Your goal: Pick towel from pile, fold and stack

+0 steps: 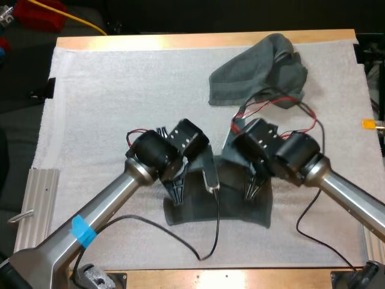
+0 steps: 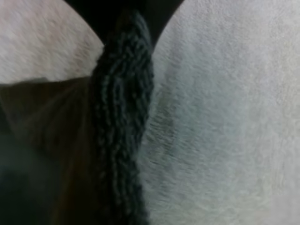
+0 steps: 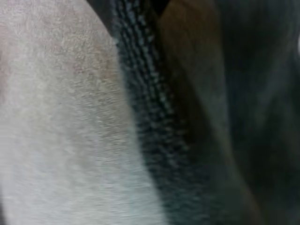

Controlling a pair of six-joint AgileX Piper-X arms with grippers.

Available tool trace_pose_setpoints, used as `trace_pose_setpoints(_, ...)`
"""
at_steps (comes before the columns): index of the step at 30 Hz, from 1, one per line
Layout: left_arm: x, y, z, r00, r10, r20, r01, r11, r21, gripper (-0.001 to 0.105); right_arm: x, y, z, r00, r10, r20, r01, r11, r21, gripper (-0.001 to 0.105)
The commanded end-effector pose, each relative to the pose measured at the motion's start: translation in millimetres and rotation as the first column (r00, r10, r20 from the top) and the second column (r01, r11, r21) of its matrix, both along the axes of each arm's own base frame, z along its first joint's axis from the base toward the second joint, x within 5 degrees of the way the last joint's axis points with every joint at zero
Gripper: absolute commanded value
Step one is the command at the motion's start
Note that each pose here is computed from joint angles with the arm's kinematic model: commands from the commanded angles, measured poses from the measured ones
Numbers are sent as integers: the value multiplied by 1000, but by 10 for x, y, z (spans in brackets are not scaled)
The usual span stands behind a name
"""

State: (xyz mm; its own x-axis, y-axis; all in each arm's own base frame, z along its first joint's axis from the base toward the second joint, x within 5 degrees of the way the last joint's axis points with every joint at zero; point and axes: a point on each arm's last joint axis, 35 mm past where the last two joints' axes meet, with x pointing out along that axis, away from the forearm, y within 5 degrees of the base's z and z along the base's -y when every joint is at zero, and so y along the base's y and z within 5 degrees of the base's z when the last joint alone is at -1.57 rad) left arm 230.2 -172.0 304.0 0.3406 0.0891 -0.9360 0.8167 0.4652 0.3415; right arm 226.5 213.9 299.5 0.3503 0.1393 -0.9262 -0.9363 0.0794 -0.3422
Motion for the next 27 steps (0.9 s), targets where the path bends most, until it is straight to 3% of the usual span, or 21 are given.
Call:
trace_pose_setpoints(1,73,19,11,999,19,37,-18,1000,-21,0,62,-19,-1,1000,-18,5,18,999,48,1)
trace_pose_setpoints(6,212,24,-4,998,32,51,-26,993,-117,0,158,-53,-131,999,-36,-5,37,995,88,1)
trace_pose_setpoints(10,327,36,-78,998,5,64,1,996,-94,0,236,-63,-286,998,-55,-3,55,994,95,1)
trace_pose_setpoints(17,528,67,-254,998,40,57,-35,996,-86,0,414,-74,-476,994,-104,36,99,988,118,1)
trace_pose_setpoints(22,714,90,-352,994,70,83,-58,989,-139,11,562,-110,-640,988,-140,63,130,982,140,1)
trace_pose_setpoints(27,883,150,-463,990,105,97,-88,982,-166,12,699,-116,-793,983,-164,81,150,976,156,1)
